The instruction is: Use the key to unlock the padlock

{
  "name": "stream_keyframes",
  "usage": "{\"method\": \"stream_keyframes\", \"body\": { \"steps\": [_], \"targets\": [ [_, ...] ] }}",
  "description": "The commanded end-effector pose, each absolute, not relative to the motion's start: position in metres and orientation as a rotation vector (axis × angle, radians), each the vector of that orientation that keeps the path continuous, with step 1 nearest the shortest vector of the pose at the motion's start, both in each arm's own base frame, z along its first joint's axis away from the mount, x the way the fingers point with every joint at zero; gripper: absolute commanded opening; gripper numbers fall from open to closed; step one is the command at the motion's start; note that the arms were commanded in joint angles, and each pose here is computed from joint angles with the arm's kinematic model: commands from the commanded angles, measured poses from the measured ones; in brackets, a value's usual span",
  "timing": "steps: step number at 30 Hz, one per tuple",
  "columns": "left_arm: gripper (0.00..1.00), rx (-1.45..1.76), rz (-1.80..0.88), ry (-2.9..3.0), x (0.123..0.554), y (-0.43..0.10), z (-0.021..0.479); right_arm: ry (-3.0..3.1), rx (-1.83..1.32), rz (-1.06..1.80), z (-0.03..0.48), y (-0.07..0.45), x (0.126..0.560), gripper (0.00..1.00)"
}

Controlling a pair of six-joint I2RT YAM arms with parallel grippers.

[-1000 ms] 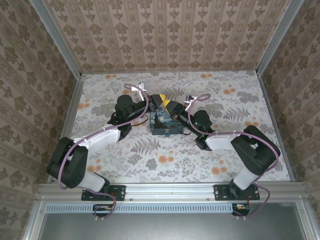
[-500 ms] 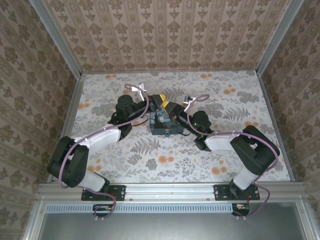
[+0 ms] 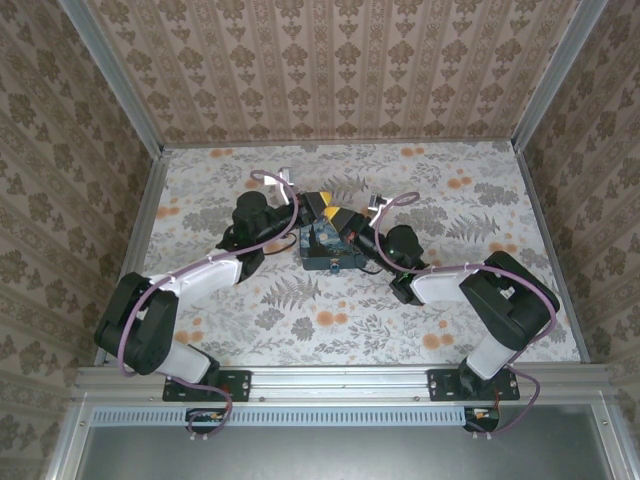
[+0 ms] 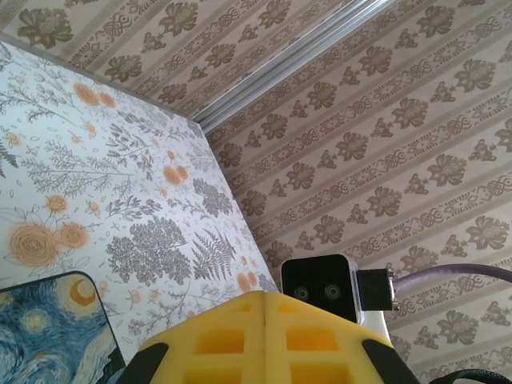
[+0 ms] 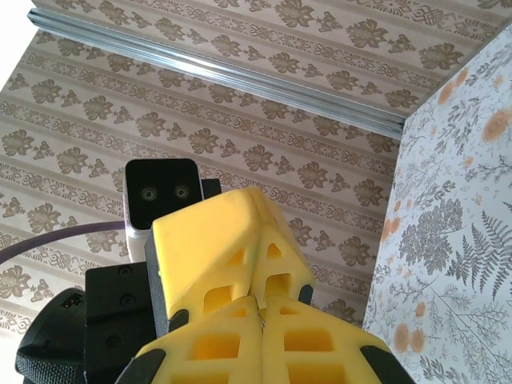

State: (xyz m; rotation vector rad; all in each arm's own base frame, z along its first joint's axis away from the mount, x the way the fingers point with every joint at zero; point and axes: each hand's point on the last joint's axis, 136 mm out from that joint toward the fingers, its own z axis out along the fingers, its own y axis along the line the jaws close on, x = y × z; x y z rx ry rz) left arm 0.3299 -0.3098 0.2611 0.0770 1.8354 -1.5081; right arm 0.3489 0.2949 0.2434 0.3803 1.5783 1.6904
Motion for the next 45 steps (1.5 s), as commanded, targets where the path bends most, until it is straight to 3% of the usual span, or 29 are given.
{"method": "stream_keyframes", "body": {
  "steps": [1,25,29,31,37,45],
  "targets": [
    [0.0,0.082,-1.512,1.782,0.326,-0.305,0.275,1.542,0.406,1.659,0.244,0.283,0.352,0.0],
    [0.01,0.021,-1.495,1.769,0.323,-0.293,0.279,1.54,0.435,1.657,0.241,0.281,0.357,0.0],
    [0.46,-0.055,-1.471,1.781,0.331,-0.276,0.279,1.558,0.412,1.65,0.238,0.279,0.352,0.0],
    [0.62,-0.096,-1.447,1.792,0.333,-0.263,0.279,1.568,0.412,1.637,0.234,0.274,0.35,0.0],
    [0.83,-0.131,-1.363,1.86,0.321,-0.234,0.275,1.616,0.4,1.636,0.222,0.267,0.346,0.0],
    [0.96,0.076,-1.173,2.086,0.278,-0.228,0.247,1.724,0.404,1.566,0.194,0.256,0.345,0.0]
  ]
}}
